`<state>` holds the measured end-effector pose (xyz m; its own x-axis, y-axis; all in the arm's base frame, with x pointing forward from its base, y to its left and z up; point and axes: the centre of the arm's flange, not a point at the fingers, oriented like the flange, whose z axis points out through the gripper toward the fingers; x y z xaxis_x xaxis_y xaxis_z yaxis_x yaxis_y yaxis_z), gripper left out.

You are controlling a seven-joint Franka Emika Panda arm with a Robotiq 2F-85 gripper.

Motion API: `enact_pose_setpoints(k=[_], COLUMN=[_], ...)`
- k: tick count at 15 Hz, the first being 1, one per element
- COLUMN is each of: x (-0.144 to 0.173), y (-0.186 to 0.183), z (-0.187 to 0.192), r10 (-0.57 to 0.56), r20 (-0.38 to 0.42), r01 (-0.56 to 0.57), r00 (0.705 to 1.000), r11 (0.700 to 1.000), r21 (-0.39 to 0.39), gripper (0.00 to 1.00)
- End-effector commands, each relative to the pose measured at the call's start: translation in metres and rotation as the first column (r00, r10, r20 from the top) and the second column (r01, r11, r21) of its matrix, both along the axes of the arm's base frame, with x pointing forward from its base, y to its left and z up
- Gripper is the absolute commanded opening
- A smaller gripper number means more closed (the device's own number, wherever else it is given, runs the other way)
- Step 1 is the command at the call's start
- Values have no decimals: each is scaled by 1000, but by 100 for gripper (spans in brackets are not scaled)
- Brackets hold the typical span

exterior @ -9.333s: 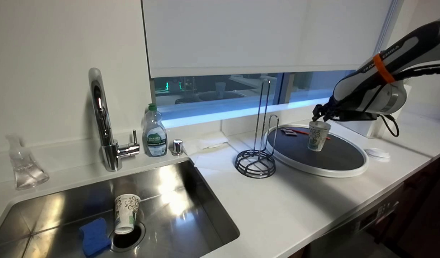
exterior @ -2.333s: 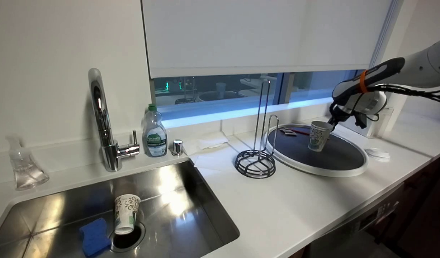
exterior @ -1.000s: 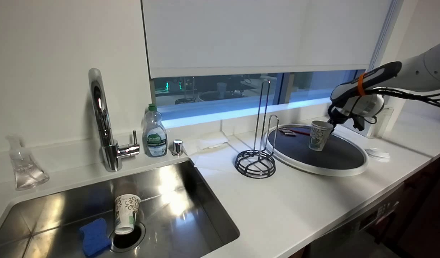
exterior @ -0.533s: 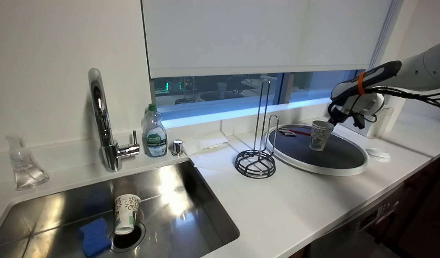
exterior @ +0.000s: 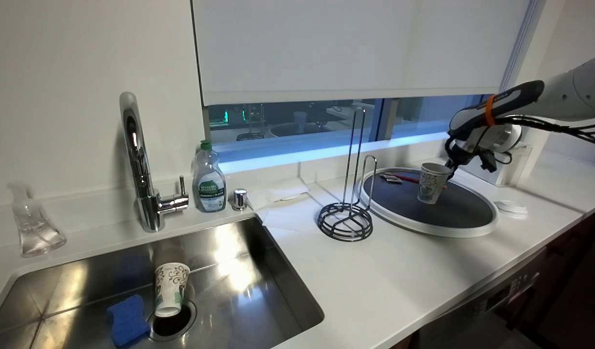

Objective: Turn the paper cup over and put the orange object inside the paper cup

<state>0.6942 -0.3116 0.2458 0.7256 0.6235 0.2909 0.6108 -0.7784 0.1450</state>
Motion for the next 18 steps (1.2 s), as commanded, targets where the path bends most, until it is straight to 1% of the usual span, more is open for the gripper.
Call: enact_pose_setpoints(k=[1,6,8,10,13,16,18], x=[-1,-6,-9,-13,-15,-20,-21], y=[2,4,3,1,-5,-7,-9], z=[2,17,24,31,50,80,96], r10=[-3,-39,-63,-100,-166,-177,-177], r20=[-82,-132,-159,-160,-93,-6,29], r01=[2,42,68,104,167,176,178], r00=[997,991,985,982,982,984,984], r11=[1000,999,997,995,986,984,984], r21=[-15,19,24,15,-3,-16,-22], gripper=[0,0,0,0,0,0,0])
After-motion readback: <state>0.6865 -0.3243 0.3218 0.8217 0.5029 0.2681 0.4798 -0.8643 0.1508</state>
